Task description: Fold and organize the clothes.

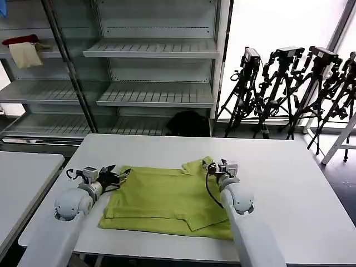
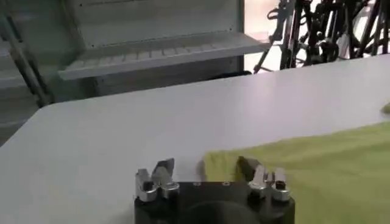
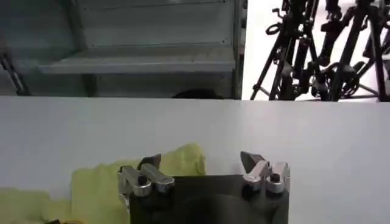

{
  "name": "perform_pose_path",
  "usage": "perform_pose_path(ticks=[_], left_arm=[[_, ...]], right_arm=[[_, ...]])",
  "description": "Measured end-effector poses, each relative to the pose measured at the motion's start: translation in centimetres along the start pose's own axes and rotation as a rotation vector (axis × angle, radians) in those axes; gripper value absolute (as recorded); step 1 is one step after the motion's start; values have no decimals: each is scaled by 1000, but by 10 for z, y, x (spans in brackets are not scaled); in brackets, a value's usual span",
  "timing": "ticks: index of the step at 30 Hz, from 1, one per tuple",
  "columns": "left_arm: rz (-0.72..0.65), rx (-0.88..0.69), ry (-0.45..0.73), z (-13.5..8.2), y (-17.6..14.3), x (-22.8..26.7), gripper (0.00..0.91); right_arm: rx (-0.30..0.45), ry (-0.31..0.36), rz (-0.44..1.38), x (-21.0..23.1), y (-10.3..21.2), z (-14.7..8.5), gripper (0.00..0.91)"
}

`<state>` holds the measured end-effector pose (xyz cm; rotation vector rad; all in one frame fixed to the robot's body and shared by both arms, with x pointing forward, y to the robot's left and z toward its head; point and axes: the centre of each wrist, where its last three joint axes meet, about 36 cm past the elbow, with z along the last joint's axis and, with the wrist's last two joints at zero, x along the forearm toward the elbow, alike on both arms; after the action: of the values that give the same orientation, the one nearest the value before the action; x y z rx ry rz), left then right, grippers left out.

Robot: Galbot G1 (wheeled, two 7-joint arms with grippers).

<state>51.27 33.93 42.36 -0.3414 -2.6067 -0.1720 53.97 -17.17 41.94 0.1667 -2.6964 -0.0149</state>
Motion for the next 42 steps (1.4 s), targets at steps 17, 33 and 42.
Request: perform_pose_path(ticks=[17,33,42], left_arm=[[26,10,10,8,-2,0,10],[25,69,-60,-11,0,14,0],[49,105,-106,-14,5,40,10]], right_arm=[[3,12,-12,0,0,8,0],[-17,-76,-36,39,1,-11,0],[-17,-102,-44,77,-7,0,0]])
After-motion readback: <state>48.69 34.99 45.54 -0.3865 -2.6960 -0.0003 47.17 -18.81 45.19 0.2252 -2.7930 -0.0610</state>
